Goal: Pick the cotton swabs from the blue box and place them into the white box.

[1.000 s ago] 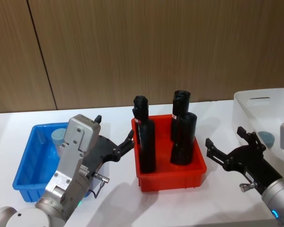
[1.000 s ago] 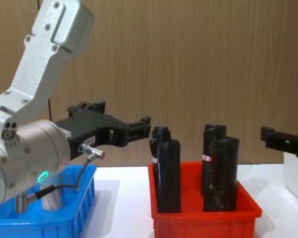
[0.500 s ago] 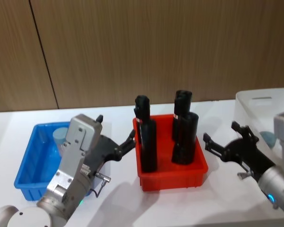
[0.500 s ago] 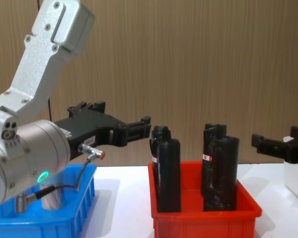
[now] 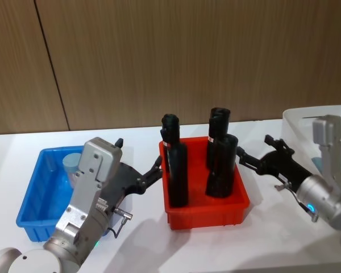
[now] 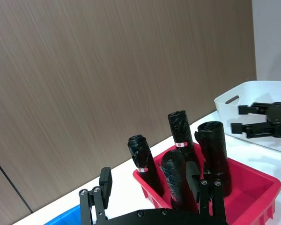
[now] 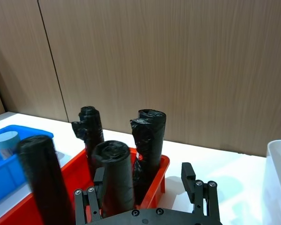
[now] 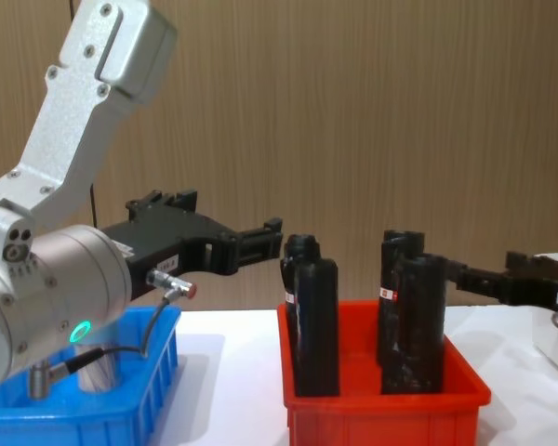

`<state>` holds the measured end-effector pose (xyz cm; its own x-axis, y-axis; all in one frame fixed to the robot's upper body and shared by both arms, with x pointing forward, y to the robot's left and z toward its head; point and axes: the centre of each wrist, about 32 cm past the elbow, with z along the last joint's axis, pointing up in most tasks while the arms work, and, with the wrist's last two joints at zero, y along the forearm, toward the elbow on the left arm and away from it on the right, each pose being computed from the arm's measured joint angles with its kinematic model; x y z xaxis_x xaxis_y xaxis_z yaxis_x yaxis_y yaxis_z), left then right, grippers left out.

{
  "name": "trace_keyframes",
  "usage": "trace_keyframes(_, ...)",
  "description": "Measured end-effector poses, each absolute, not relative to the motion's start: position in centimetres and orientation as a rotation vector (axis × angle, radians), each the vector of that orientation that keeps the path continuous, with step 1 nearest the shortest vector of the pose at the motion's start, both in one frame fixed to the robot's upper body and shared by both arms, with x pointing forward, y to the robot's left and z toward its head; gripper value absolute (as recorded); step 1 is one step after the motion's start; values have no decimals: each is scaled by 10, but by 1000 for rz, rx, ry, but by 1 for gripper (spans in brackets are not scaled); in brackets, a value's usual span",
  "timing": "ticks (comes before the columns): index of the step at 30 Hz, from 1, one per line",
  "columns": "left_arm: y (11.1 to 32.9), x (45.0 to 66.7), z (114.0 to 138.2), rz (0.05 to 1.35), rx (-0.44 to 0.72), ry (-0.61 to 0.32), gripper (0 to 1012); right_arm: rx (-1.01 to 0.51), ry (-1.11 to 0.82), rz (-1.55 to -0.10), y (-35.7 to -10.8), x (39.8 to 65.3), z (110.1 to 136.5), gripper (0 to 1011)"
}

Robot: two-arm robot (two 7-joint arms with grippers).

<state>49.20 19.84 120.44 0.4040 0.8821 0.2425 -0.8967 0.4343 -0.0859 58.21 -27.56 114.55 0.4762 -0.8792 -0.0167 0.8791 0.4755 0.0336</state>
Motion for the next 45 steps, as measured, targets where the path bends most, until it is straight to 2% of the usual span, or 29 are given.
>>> trace_keyframes(9, 198, 492, 1204, 1124, 61, -268, 1003, 70, 36, -1031, -284, 618, 1138, 1001)
trace_keyframes(18, 198, 492, 1204, 1124, 61, -268, 1003, 96, 68, -975, -290, 637, 1134, 1001)
trace_keyframes(29, 198, 492, 1204, 1124, 61, -268, 1003, 126, 77, -905, -293, 644, 1131, 1001)
trace_keyframes(45, 198, 492, 1204, 1124, 61, -268, 1003, 159, 52, -818, -303, 642, 1131, 1001)
